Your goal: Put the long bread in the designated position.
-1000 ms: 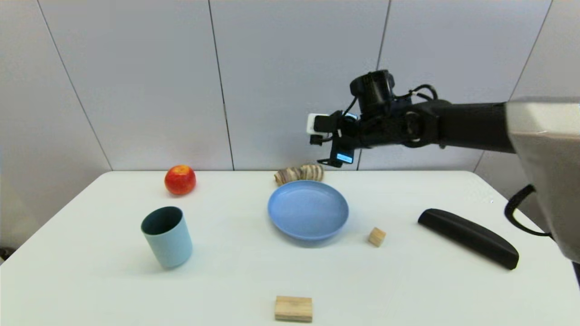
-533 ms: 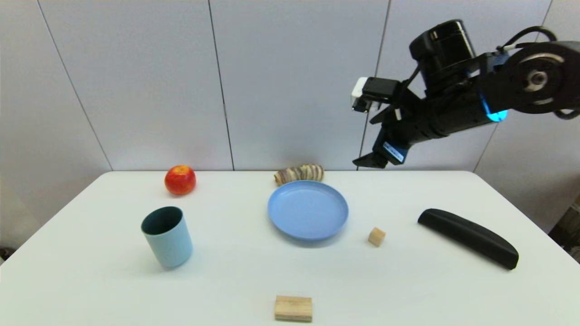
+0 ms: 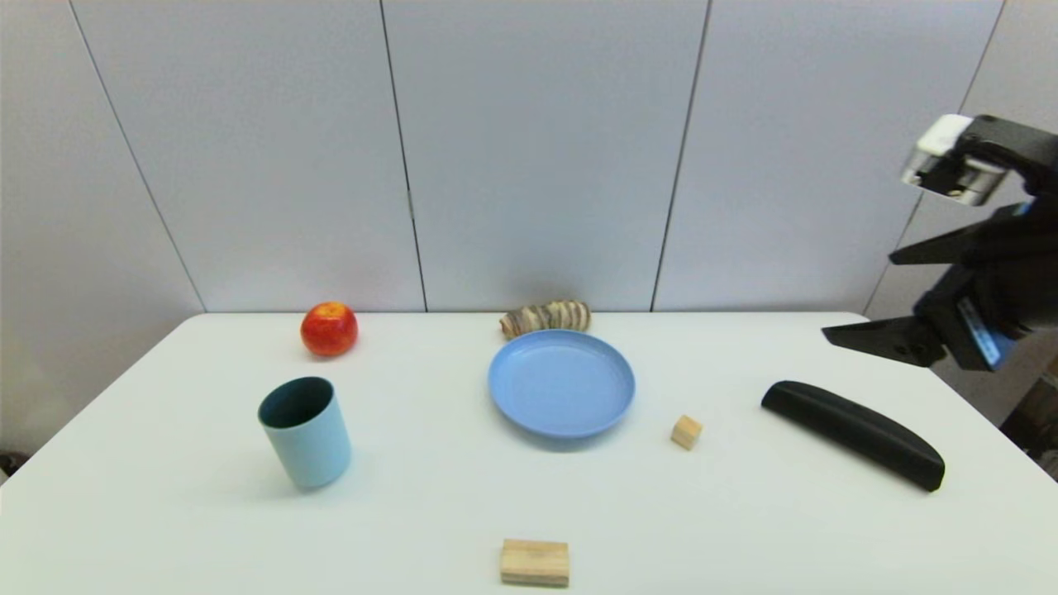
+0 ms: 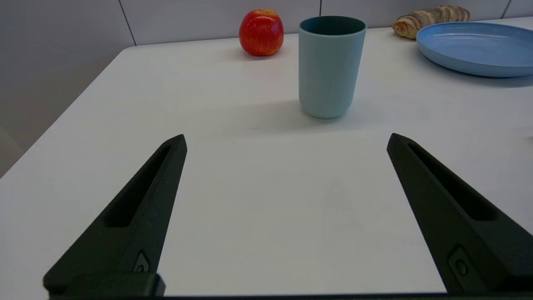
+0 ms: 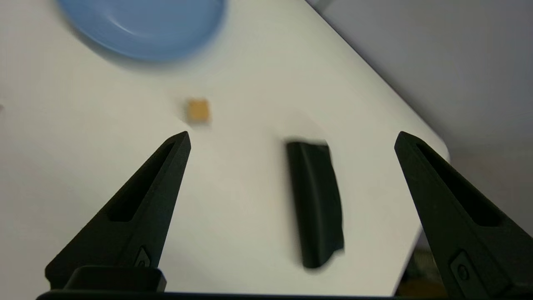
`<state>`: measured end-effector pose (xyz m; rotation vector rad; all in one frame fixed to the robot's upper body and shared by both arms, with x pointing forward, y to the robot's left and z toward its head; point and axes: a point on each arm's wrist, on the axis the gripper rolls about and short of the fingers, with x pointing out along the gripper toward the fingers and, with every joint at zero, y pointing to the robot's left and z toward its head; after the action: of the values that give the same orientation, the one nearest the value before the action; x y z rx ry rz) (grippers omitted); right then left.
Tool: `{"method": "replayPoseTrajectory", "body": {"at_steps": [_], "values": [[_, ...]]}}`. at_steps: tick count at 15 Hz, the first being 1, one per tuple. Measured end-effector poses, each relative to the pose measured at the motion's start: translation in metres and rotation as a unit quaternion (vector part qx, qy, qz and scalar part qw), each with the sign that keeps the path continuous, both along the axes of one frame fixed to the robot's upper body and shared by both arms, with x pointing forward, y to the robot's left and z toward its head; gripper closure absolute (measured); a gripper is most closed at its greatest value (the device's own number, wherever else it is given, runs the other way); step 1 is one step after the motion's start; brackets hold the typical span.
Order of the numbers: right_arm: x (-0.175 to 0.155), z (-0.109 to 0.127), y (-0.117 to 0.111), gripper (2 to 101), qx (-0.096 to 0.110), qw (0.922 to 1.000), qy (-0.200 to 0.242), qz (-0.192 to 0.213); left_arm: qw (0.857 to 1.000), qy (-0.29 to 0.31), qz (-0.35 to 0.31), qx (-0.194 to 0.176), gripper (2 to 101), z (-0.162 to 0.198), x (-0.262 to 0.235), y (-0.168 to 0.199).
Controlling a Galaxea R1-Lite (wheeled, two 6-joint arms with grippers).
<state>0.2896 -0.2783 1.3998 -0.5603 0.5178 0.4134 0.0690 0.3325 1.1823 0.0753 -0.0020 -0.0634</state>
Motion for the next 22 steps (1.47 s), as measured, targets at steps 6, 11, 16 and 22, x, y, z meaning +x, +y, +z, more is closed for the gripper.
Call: {"method": "replayPoseTrajectory", "body": {"at_steps": [6,11,16,22], "values": [[-0.083,-0.025,-0.047,5.2,0.026,0.9898,-0.101,-0.097,1.000,0.000,0.000,0.000,5.3,0.000,0.000,0.000],[-0.138,-0.058,-0.054,5.2,0.106,0.9703,-0.162,-0.145,1.000,0.000,0.000,0.000,5.3,0.000,0.000,0.000],[-0.183,-0.093,-0.058,5.2,0.182,0.9502,-0.191,-0.166,1.000,0.000,0.000,0.000,5.3,0.000,0.000,0.000],[-0.209,-0.135,-0.059,5.2,0.210,0.9377,-0.214,-0.175,1.000,0.000,0.000,0.000,5.3,0.000,0.000,0.000]]}}
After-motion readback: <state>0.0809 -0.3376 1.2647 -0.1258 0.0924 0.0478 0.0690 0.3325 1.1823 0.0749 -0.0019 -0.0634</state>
